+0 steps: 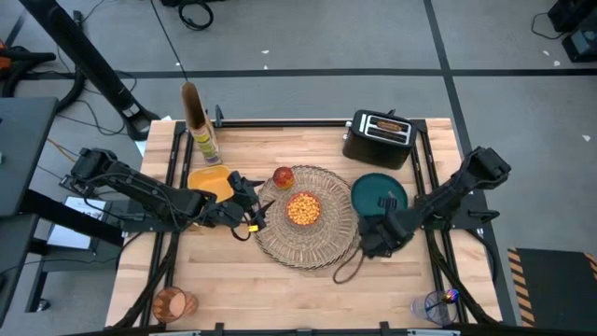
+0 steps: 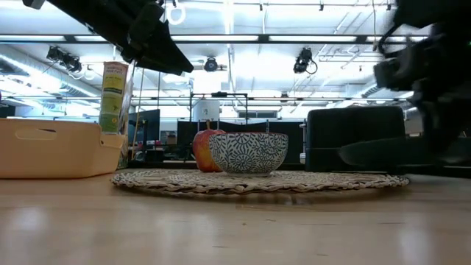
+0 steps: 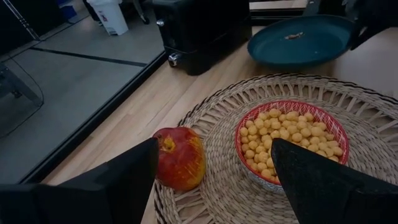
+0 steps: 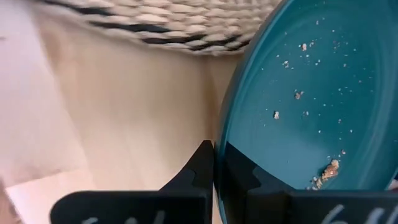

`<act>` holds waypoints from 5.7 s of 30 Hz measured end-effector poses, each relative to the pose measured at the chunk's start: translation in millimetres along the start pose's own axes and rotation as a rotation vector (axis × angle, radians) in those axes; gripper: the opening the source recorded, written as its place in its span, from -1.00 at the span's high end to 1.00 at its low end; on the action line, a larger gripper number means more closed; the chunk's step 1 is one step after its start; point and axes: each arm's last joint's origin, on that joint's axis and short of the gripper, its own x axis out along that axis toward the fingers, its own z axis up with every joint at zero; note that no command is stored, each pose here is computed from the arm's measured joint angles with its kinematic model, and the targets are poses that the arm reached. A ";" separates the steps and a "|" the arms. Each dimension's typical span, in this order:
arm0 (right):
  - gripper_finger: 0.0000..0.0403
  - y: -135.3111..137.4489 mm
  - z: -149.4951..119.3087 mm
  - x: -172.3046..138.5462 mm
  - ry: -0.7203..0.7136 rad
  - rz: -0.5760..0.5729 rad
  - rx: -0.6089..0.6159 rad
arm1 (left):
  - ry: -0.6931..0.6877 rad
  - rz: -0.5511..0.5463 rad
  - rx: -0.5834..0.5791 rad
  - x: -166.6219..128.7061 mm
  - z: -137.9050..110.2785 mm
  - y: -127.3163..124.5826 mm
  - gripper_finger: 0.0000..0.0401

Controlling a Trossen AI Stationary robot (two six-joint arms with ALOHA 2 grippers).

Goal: Arrange a breakfast setting
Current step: Put the blue plate to the bottom of the red bowl on the brown table mat, then put the toast bread on the blue plate from the toaster on the brown table mat

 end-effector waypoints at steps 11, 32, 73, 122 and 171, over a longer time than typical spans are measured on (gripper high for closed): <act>0.93 20.0 -39.0 -16.4 -0.056 -0.157 -0.194 | 0.000 0.000 0.000 -0.1 0.0 0.0 -0.59; 0.93 54.1 -90.0 -49.7 -0.262 -0.151 -0.700 | -0.003 -0.001 -0.004 -0.2 0.6 0.1 -0.59; 0.93 83.4 84.0 -53.5 -0.809 0.093 -1.182 | -0.019 -0.005 -0.022 -0.2 2.7 -0.5 -0.59; 0.27 -33.4 147.8 -86.6 -0.751 0.194 -0.604 | -0.084 -0.142 -0.293 2.5 16.2 -2.6 -0.59; 0.70 -348.7 13.3 -12.3 0.006 0.044 0.302 | -0.129 -0.143 -0.177 -1.1 19.5 -6.0 -0.59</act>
